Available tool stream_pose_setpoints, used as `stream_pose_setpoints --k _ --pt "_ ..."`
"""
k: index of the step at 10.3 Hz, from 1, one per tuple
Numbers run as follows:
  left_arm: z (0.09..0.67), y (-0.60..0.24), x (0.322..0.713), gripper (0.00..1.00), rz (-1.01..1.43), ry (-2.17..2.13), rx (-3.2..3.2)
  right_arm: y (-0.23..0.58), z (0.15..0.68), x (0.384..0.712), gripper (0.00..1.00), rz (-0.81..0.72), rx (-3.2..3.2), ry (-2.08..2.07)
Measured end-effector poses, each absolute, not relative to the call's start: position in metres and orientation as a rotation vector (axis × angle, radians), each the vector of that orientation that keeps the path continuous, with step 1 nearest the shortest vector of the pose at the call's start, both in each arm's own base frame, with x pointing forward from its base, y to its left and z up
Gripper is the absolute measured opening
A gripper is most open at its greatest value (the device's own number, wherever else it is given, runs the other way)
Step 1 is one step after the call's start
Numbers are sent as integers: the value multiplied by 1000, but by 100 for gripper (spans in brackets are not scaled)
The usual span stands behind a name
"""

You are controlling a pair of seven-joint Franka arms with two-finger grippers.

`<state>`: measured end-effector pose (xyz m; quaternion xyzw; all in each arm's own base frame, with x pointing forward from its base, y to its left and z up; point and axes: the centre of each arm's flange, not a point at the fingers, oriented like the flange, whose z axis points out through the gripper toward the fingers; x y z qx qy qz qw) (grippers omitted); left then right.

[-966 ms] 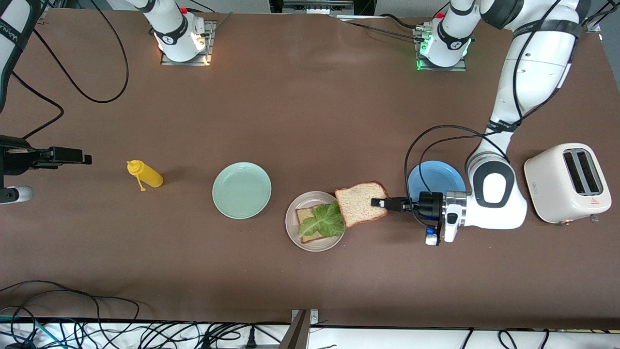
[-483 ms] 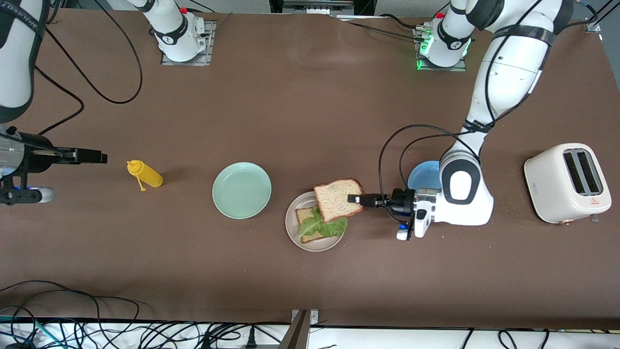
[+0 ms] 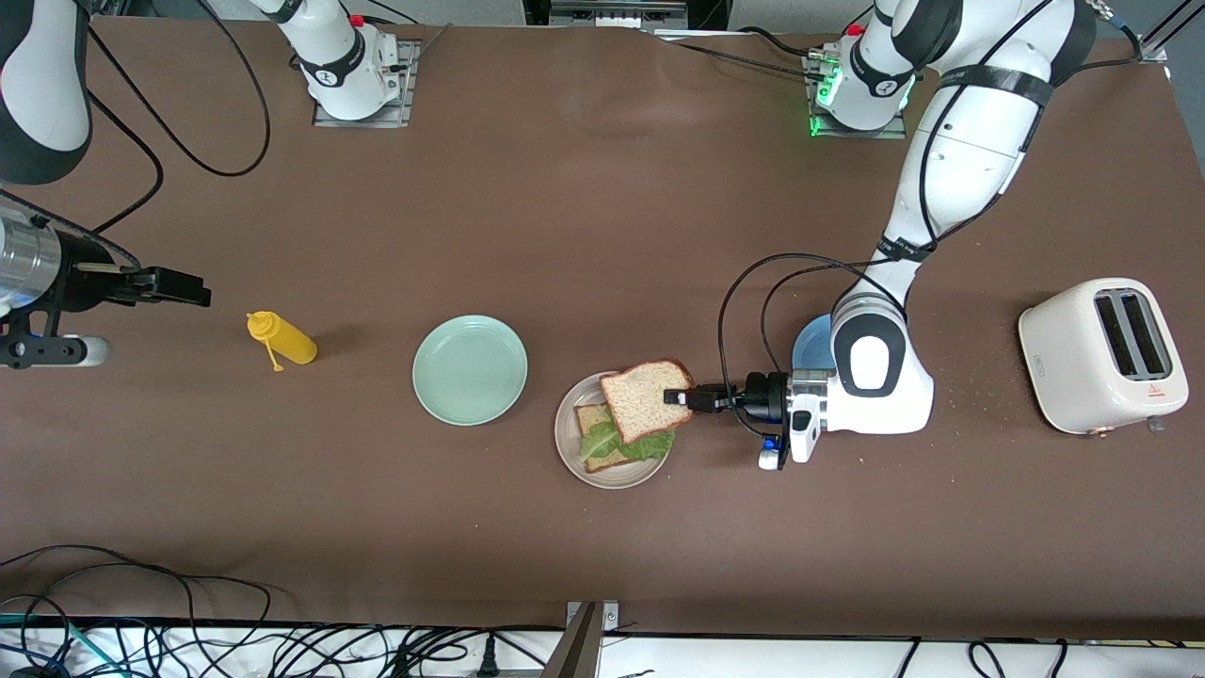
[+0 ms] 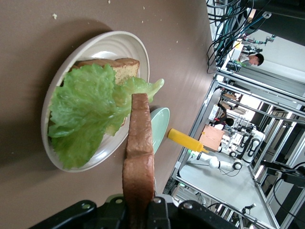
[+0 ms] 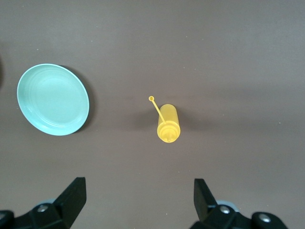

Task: Make sandwich on beige plate with both arms
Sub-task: 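Lower the bread onto the lettuce and open the left gripper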

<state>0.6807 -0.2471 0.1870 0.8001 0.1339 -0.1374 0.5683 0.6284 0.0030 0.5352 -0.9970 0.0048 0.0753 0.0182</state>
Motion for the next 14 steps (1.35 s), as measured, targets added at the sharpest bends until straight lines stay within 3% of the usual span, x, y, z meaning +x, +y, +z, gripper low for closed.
stream_pose_setpoints --k 12,13,14 --pt "157 -277 677 9 -213 352 1897 -5 528 625 100 154 -3126 -19" --pt "157 -276 678 10 -203 343 1900 -5 529 625 100 154 -3126 -20" --pt "157 -275 679 19 -185 324 1905 -4 529 625 100 153 -3126 -22"
